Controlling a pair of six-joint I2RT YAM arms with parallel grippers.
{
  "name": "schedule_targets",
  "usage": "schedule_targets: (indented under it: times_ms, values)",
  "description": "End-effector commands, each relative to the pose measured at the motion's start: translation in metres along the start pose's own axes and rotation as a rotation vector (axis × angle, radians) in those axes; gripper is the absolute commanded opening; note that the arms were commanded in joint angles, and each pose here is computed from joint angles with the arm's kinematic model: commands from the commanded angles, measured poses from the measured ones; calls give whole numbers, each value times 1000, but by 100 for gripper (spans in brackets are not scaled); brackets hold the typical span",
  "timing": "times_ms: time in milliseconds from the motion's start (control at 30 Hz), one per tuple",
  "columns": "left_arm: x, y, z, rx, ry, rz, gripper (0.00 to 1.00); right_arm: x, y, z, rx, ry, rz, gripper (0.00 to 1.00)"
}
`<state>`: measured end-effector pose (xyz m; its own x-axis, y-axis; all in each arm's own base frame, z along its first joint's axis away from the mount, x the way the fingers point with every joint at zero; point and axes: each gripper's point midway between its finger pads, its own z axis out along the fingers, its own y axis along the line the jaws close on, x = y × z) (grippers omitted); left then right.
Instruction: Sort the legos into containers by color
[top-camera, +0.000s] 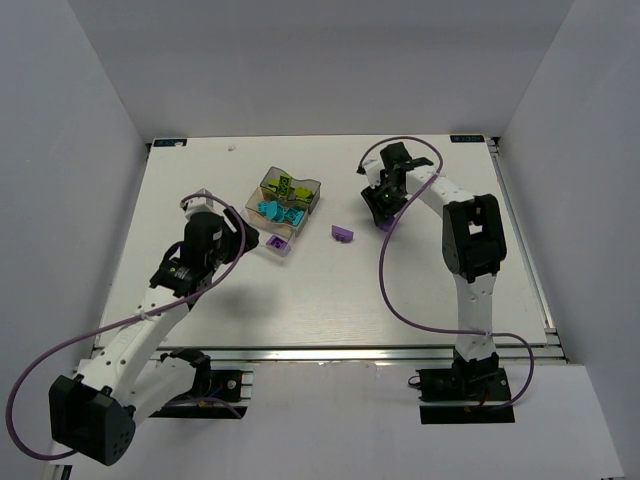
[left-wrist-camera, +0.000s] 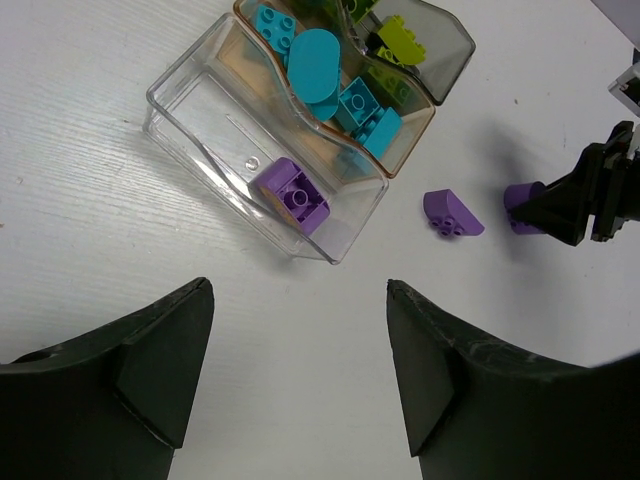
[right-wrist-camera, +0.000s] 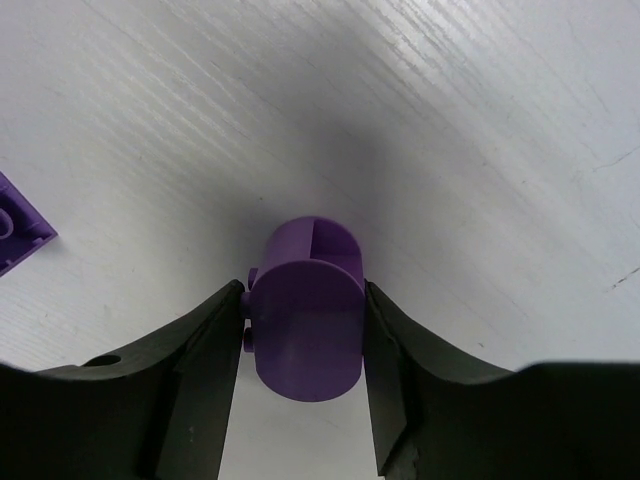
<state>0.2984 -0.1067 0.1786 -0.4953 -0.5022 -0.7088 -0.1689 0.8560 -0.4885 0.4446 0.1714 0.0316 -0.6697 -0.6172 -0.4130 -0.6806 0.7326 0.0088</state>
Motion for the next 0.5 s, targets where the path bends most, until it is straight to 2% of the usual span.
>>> schedule_targets:
  times_ms: [0, 100, 200, 300, 467]
  values:
    - [-6, -6, -5, 37, -24, -18, 79, 0, 11, -12, -58, 10, -10, 26]
    - [-7, -8, -7, 49, -29, -24, 80, -21, 16, -34, -95, -55, -68, 10]
    - [-8, -9, -9, 59, -41, -31, 80, -45, 36, -64, -196, -162, -169, 2]
    - [-10, -9, -11, 65, -52, -39, 80, -64, 76, -97, -365, -291, -298, 0]
    - [-13, -12, -14, 76, -64, -44, 83, -83, 146, -122, -470, -434, -504, 0]
